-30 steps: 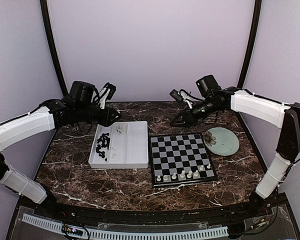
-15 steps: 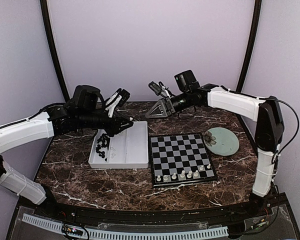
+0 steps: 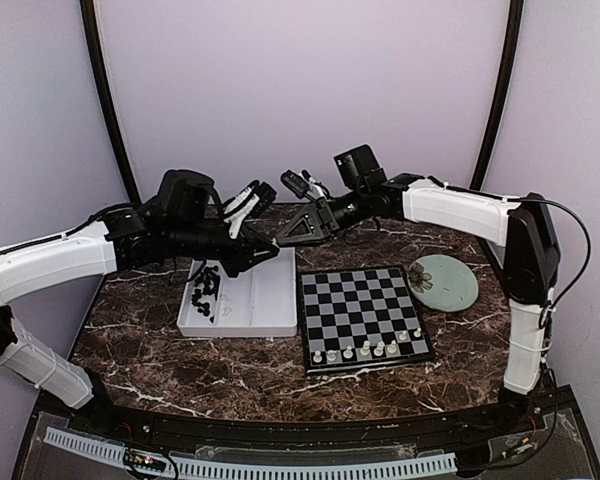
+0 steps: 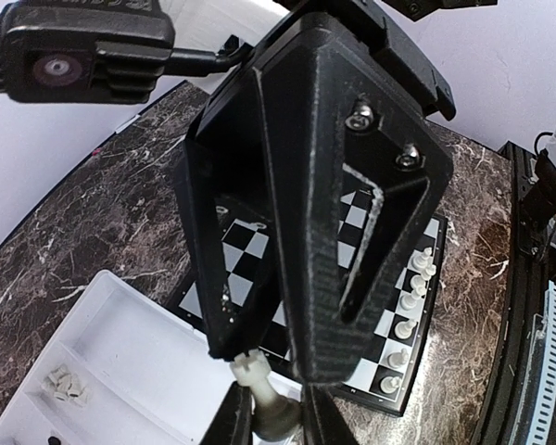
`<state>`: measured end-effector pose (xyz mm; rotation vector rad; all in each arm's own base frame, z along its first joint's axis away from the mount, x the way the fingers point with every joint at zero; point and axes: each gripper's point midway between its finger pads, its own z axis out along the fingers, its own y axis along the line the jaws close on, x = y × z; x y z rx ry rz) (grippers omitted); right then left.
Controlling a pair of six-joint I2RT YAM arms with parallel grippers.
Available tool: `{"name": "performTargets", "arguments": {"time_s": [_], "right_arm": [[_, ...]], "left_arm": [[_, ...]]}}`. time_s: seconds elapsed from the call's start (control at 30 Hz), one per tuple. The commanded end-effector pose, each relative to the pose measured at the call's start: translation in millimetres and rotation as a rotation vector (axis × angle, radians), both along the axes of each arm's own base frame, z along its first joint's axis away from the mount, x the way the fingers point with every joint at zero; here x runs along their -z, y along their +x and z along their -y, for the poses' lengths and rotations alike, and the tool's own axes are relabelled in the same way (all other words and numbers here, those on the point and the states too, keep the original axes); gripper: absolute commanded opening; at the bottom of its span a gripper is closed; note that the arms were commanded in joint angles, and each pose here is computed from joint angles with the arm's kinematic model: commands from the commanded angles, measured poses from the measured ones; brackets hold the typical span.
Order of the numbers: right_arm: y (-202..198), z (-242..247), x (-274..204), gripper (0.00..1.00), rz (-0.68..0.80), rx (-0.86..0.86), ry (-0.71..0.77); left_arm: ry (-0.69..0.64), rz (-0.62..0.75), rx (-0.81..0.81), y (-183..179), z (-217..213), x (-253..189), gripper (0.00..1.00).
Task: Set up the chess pieces on the board
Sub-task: Pass from the left arm to the right
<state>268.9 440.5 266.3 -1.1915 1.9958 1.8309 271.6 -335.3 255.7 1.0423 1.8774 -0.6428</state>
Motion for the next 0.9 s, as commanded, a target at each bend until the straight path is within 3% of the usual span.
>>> {"name": "performTargets", "arguments": {"time_s": [0.0, 0.43, 0.6, 0.87], "right_arm": [[-5.4, -9.7, -11.9, 0.46, 0.015, -0.036, 0.046], [-8.3, -8.6, -3.8, 0.19, -0.008, -0.044, 0.042], [-6.3, -9.7, -3.2, 0.14, -0.002, -0.037, 0.040], [9.6, -4.9, -4.2, 0.09, 0.100, 0.024, 0.012]], "left_arm": [[-0.007, 0.041, 0.020, 0.9, 6.1, -13.9, 0.15], [0.009, 0.048, 0.010, 5.2, 7.6, -9.0, 0.14], [0.007, 0.050, 0.015, 5.2, 9.4, -8.4, 0.15], [0.046, 0.052, -0.014, 6.5, 1.1, -1.4, 0.32]]}}
